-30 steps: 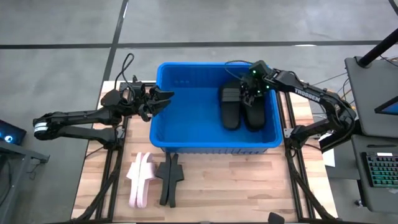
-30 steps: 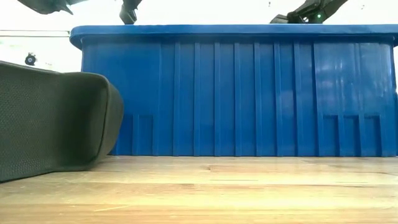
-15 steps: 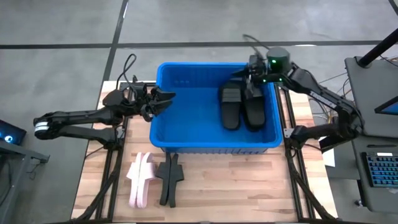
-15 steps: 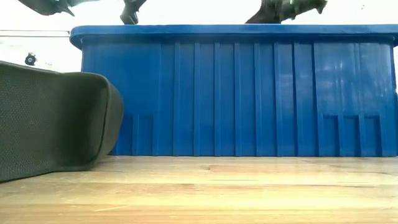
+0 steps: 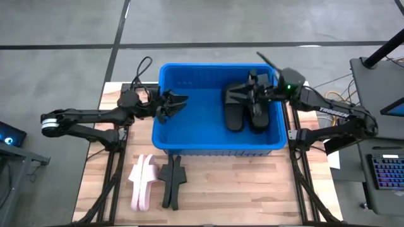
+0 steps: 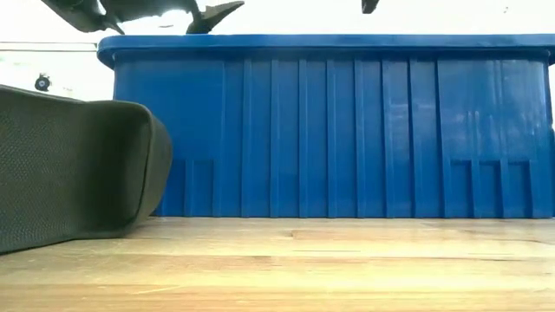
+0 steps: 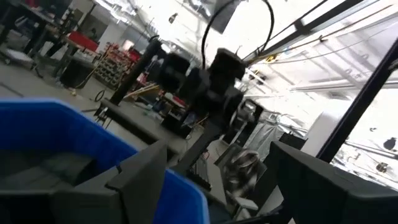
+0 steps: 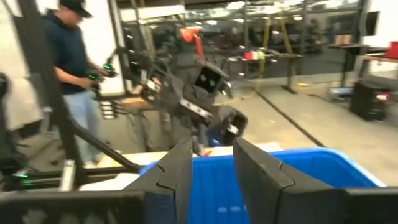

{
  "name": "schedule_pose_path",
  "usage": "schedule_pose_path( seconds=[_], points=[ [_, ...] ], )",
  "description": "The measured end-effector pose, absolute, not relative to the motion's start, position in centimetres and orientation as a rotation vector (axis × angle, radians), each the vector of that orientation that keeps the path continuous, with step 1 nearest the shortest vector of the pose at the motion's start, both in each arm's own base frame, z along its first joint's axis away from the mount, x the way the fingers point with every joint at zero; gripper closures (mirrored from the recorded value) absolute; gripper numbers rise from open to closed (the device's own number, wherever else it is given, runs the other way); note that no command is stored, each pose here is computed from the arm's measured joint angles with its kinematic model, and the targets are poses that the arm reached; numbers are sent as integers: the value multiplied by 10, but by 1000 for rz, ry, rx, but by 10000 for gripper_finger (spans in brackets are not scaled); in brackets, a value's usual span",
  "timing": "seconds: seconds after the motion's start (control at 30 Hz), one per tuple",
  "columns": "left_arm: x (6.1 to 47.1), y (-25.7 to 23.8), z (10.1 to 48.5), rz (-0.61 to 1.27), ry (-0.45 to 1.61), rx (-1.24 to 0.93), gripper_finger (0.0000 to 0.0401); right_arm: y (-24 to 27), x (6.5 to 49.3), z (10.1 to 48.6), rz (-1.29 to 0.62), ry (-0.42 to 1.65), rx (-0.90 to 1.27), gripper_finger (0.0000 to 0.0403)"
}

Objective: Pick and place slides into bin
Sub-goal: Put the right black slide into the bin

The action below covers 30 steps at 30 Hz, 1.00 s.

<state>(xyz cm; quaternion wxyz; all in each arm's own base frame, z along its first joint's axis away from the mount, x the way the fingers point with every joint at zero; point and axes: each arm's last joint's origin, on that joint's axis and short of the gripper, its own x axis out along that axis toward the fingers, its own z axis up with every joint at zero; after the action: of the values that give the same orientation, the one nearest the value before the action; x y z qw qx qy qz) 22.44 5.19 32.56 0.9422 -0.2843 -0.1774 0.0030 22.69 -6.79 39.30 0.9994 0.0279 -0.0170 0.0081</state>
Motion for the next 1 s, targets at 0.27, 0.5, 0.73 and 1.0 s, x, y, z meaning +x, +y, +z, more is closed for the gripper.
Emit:
schedule_pose_path(
  seconds=[0.27,0.5,0.73,1.0],
  points=[
    [232,49,335,-149,-327,-657,131,-53,235,377,-224,10,-16,316],
    [229,32,350,-452,-191,-730,131,-52,237,376,-195,3,70,332],
    [224,20,370,-479,-120,-725,131,-45,239,381,-155,-50,235,337],
    [219,0,387,-495,84,-689,131,-44,239,383,-230,-70,283,339]
  ],
)
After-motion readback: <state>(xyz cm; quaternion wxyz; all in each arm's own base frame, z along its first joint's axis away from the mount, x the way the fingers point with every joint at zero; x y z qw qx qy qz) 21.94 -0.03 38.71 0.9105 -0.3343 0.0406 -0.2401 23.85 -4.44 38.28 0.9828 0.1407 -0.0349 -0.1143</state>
